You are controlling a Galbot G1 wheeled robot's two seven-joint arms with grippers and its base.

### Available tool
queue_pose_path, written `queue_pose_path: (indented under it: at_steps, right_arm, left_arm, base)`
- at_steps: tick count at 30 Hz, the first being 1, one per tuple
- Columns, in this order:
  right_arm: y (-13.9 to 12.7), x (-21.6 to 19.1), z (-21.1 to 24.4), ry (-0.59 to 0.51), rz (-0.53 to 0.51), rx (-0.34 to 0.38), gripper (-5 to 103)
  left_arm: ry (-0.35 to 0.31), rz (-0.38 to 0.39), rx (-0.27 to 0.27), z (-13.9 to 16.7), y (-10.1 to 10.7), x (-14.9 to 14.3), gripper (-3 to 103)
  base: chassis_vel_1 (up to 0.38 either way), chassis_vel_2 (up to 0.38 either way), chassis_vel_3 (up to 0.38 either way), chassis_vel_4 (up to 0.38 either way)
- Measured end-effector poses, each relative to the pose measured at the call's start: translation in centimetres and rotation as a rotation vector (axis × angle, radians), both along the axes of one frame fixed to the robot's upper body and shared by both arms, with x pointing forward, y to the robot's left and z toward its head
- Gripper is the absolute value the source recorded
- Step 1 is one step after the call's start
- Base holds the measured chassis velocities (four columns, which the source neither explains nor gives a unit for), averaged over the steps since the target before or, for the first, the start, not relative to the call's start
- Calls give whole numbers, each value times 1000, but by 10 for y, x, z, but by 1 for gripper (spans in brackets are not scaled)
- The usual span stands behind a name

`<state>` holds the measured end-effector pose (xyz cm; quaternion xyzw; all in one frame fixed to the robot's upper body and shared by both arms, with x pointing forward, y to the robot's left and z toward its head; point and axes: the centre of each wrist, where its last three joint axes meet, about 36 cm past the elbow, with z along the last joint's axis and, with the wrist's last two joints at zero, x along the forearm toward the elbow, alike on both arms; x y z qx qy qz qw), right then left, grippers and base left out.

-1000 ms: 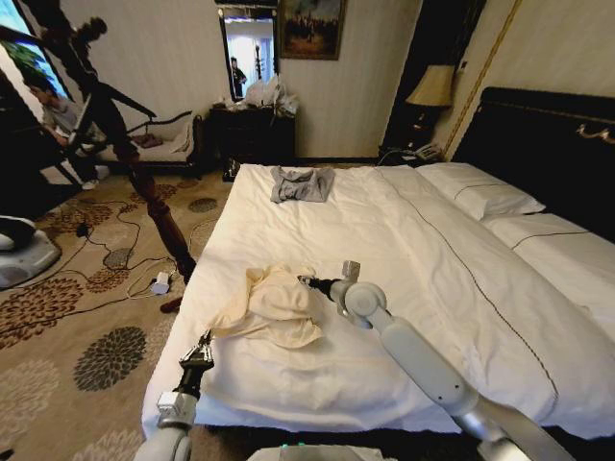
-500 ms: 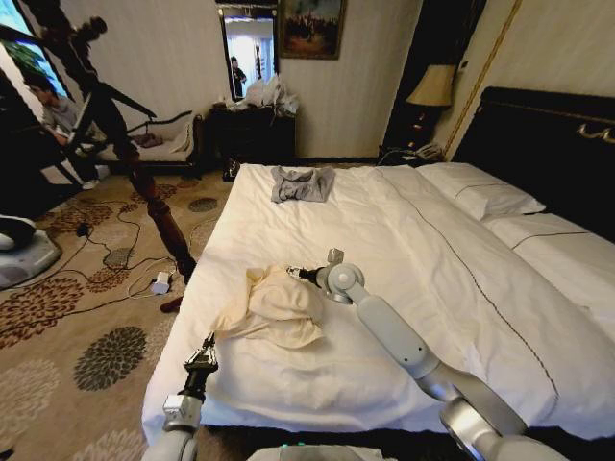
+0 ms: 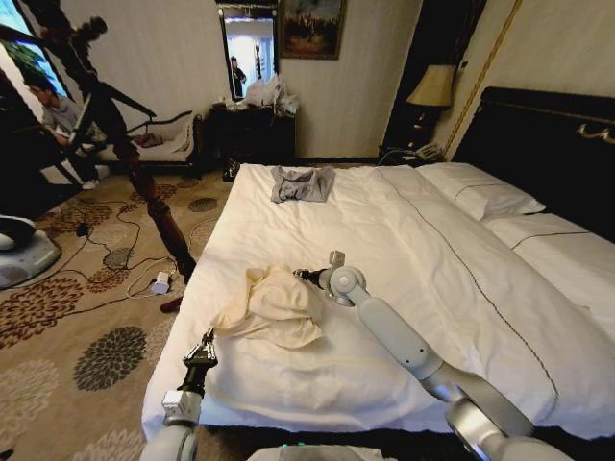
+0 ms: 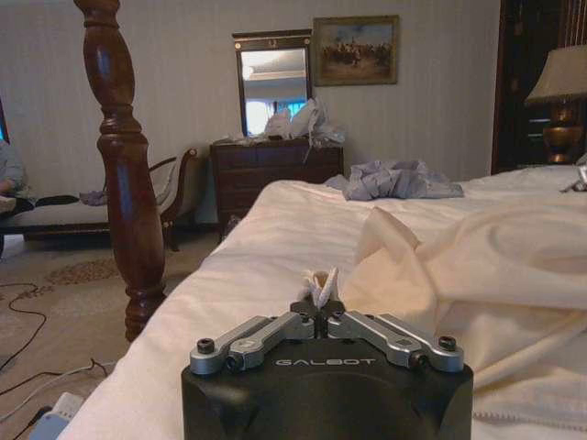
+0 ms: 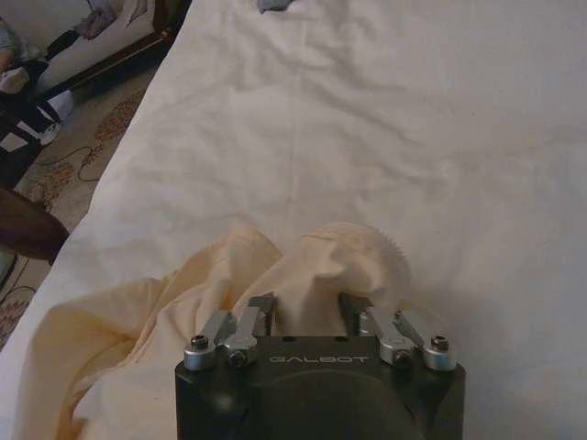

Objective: Pick up the clothes from the bed and hang them on the clothes hanger.

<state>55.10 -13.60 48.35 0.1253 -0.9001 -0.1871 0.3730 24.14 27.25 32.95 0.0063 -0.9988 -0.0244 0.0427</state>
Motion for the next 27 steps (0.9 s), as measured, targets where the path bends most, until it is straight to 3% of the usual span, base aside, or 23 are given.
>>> queue_pose_path:
  at_steps: [4,7,10,17,19,21,23,24,27]
  right_arm:
    - [-5,0,3,-19,-2,-1,20]
    - [-11,-1,6,-47,19,7,14]
    - [-24,-8,13,-65,89,15,2]
    - [-29,-15,26,-106,134,38,0]
    - [-37,-13,41,-189,118,68,0]
    - [-51,-6,70,-341,86,133,0]
    - [-54,-4,77,-373,78,146,0]
    - [-68,1,111,-501,53,197,0]
    - [-85,-1,178,-657,52,253,0]
  left_arm:
    - [-15,-5,-5,4,2,3,1]
    - [-27,-14,0,8,5,7,1]
    - [-48,-18,-6,13,8,13,1]
    - [-86,-28,-27,24,10,23,1]
    - [-118,-35,-50,33,11,32,1]
    - [-170,-48,-85,50,16,47,1]
    - [-182,-51,-92,54,17,51,1]
    - [-237,-63,-128,78,26,70,1]
    - [-319,-82,-160,124,42,98,1]
  base:
    - [0,0,0,0]
    - [0,0,0,0]
    - [0,0,0,0]
    - [0,0,0,0]
    - [0,0,0,0]
    - [0,0,0,0]
    - [0,0,0,0]
    - [0,0,0,0]
    - [0,0,0,0]
